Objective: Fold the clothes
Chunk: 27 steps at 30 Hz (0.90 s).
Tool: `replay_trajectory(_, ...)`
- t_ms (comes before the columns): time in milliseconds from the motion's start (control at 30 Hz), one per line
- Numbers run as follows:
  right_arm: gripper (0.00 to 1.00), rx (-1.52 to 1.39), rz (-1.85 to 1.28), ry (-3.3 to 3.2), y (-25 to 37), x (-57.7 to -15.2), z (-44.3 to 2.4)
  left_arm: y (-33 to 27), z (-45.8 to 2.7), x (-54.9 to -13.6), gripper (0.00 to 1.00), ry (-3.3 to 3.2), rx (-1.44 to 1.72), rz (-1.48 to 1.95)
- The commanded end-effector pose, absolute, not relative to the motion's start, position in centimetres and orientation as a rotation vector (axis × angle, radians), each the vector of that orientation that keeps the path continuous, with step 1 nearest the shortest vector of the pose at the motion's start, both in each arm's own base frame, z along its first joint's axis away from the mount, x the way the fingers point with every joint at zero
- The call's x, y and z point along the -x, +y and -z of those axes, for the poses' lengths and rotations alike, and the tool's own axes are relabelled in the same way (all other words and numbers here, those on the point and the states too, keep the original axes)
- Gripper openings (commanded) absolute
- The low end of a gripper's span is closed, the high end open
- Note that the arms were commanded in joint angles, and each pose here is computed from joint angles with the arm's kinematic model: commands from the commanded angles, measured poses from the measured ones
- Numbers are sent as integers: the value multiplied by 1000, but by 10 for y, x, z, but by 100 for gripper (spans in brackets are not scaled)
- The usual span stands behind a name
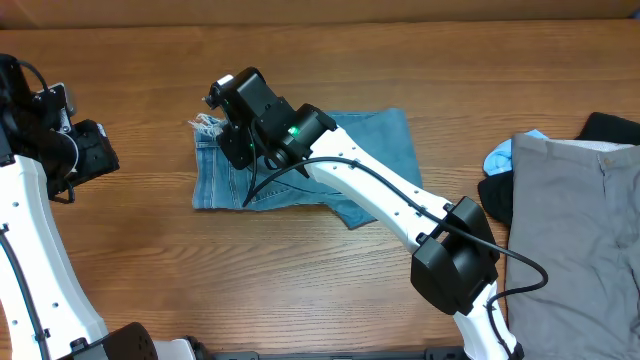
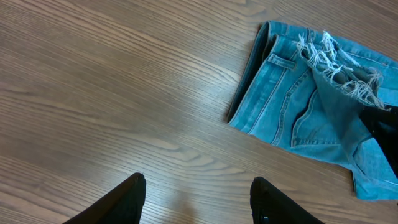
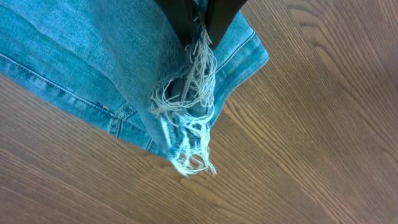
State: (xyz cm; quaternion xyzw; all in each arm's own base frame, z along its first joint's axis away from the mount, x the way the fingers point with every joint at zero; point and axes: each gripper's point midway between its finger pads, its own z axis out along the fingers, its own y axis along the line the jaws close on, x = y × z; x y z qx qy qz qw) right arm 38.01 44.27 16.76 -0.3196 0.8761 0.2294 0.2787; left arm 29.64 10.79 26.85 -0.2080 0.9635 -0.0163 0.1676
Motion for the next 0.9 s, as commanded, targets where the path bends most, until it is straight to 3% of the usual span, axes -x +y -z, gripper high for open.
replay_trajectory(0, 5, 863, -634, 2332, 448, -377, -174, 106, -282, -297, 58, 2702, 539, 42)
replay_trajectory(233, 4, 870, -618, 2321, 453, -374, -174, 106, -282, -298, 57, 2700, 539, 43)
replay_trajectory(500, 4, 661, -325, 2303, 396, -425, -192, 106, -282, -298, 57, 2700, 539, 42)
replay_trajectory(733, 4, 367, -290, 2205, 295, -470, -292, 106, -282, -298, 57, 2699, 539, 42)
replay_trajectory(867, 4, 160, -236, 2096, 202, -496, -353, 106, -282, -298, 57, 2700, 539, 42)
